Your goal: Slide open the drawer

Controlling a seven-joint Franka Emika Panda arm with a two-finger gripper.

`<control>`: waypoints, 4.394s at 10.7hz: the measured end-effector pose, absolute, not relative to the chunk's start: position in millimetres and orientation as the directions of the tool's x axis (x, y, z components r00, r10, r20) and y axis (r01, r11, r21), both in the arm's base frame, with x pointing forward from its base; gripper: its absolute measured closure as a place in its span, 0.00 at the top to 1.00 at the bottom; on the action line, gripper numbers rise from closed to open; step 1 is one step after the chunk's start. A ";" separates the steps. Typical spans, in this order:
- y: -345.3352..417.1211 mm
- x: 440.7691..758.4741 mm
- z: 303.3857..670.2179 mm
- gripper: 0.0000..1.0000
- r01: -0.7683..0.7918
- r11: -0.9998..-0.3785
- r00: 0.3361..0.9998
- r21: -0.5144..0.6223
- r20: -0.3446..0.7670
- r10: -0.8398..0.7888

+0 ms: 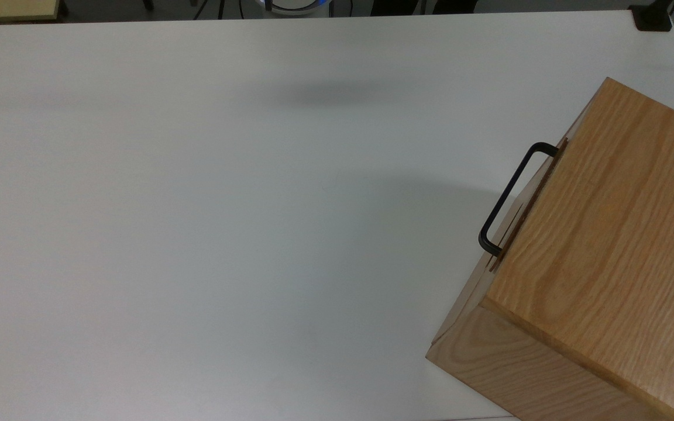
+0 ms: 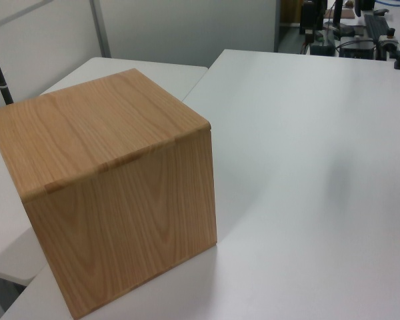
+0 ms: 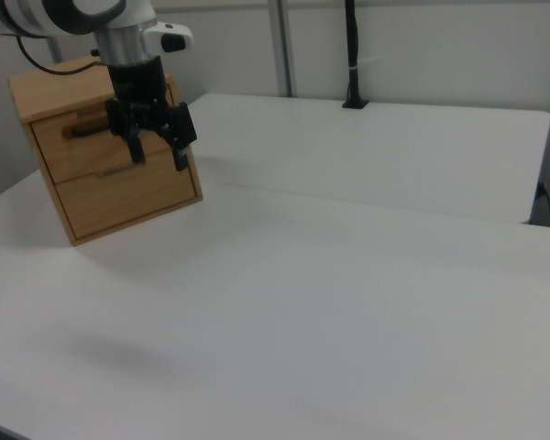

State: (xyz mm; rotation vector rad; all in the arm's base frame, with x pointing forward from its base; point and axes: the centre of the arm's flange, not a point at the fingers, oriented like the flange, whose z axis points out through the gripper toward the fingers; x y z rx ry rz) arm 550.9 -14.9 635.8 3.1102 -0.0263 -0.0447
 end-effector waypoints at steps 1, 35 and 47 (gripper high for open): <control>-14.8 550.9 635.8 1.00 -0.016 -0.999 0.999 0.031 -0.029 -0.017; 216.4 665.0 540.8 1.00 -0.441 -0.708 0.789 -0.552 0.137 -0.599; 256.9 676.9 516.9 0.15 -0.357 -0.643 0.735 -0.677 0.221 -0.641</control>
